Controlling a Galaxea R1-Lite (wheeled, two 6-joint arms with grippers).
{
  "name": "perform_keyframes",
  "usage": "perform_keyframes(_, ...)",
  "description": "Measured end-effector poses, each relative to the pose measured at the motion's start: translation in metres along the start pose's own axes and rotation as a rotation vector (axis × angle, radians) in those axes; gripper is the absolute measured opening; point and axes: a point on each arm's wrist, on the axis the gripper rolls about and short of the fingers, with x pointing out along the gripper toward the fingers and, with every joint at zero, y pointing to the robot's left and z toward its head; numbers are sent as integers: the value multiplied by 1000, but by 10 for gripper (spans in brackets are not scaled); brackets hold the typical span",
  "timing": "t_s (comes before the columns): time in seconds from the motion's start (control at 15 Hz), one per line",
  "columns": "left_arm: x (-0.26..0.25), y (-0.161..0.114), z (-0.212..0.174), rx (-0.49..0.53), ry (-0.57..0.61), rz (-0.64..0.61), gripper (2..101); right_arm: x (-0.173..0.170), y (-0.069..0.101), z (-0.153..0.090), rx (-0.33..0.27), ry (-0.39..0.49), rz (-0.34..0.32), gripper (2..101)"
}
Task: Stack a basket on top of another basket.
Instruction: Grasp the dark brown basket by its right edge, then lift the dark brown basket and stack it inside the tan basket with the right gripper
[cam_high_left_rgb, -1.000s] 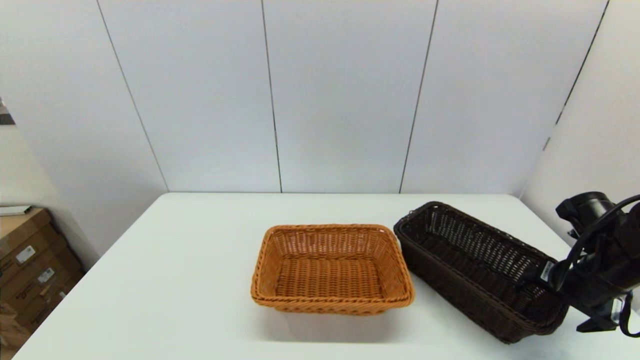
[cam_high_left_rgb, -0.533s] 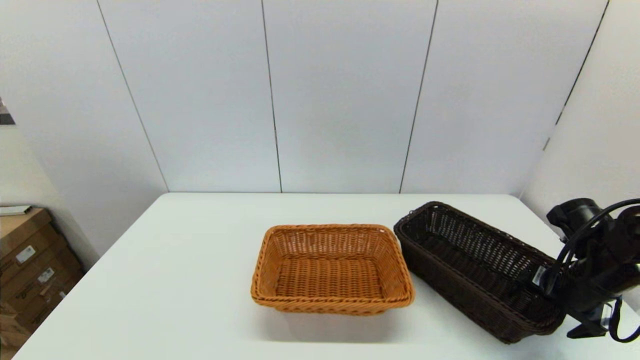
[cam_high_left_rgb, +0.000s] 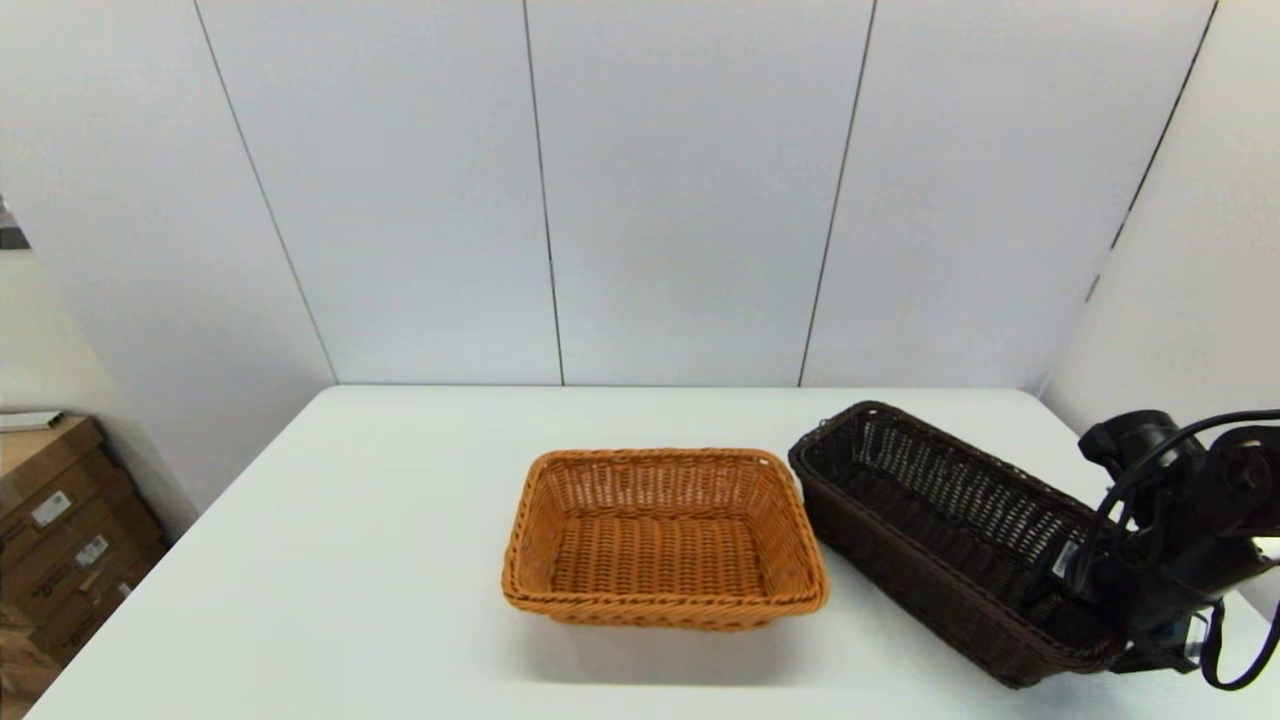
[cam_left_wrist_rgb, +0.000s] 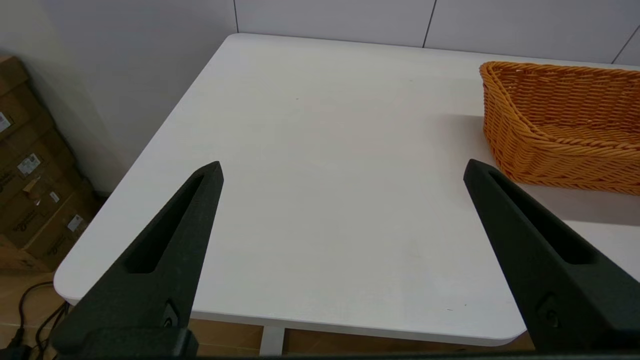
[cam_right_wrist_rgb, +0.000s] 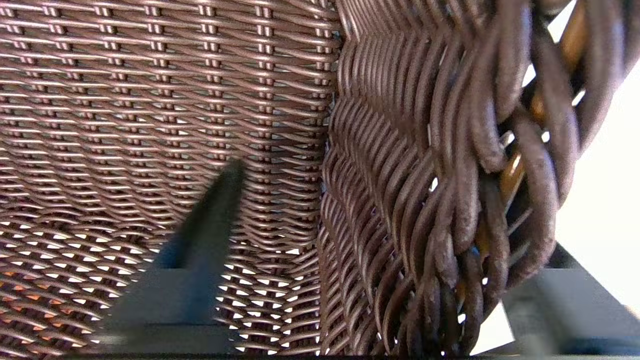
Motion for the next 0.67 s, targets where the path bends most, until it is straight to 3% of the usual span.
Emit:
perform_keyframes(0.27,0,0,0,0,0,0,978,-1,1,1,6,-6,3,455)
perform_keyframes(0.33,0,0,0,0,0,0,978,-2,1,2,7,-10,10,242)
perform_keyframes(0.53,0,0,0,0,1,0,978,-11,1,8,26,-42,31,226)
perform_keyframes(0.67,0,0,0,0,0,0,978,-16,0,17,84,-71,51,226)
